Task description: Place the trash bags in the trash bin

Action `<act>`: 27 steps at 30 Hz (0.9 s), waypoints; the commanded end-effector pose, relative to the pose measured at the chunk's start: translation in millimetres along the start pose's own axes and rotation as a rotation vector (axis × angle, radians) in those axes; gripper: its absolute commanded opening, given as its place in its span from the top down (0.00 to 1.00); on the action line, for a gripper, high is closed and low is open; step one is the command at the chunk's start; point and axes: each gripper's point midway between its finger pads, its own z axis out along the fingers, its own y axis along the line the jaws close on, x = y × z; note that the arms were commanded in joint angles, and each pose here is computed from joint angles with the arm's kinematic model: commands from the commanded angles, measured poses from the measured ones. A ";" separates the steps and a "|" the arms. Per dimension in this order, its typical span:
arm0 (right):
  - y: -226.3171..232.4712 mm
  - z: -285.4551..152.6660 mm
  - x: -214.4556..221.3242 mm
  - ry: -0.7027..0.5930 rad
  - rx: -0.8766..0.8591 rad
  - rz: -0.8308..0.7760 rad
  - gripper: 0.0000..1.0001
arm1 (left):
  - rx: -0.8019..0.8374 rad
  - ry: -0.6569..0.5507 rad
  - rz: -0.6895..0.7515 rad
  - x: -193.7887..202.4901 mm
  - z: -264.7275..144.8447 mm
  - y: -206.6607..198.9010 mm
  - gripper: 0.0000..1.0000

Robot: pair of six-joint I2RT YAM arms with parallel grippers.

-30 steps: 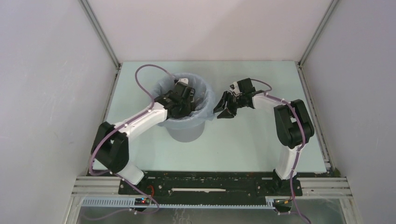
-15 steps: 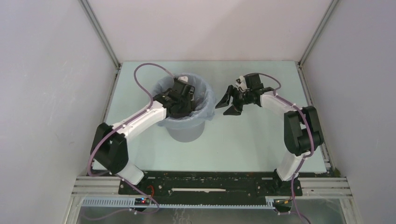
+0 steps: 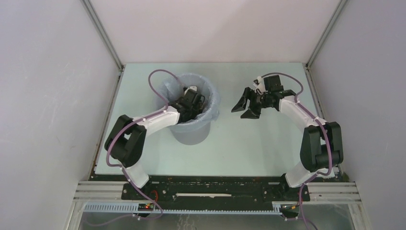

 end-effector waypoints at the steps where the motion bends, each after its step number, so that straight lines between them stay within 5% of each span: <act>1: -3.2 -9.2 1.7 -0.015 0.007 -0.023 0.24 | -0.008 0.015 -0.025 22.8 24.7 4.4 0.37; 9: -3.1 -14.4 0.4 -0.020 -0.001 -0.018 0.24 | -0.046 0.085 0.004 47.2 38.8 14.6 0.35; 27: 6.3 -18.8 2.0 -0.037 -0.047 -0.018 0.25 | 0.090 -0.065 0.019 -54.2 -84.3 -19.8 0.28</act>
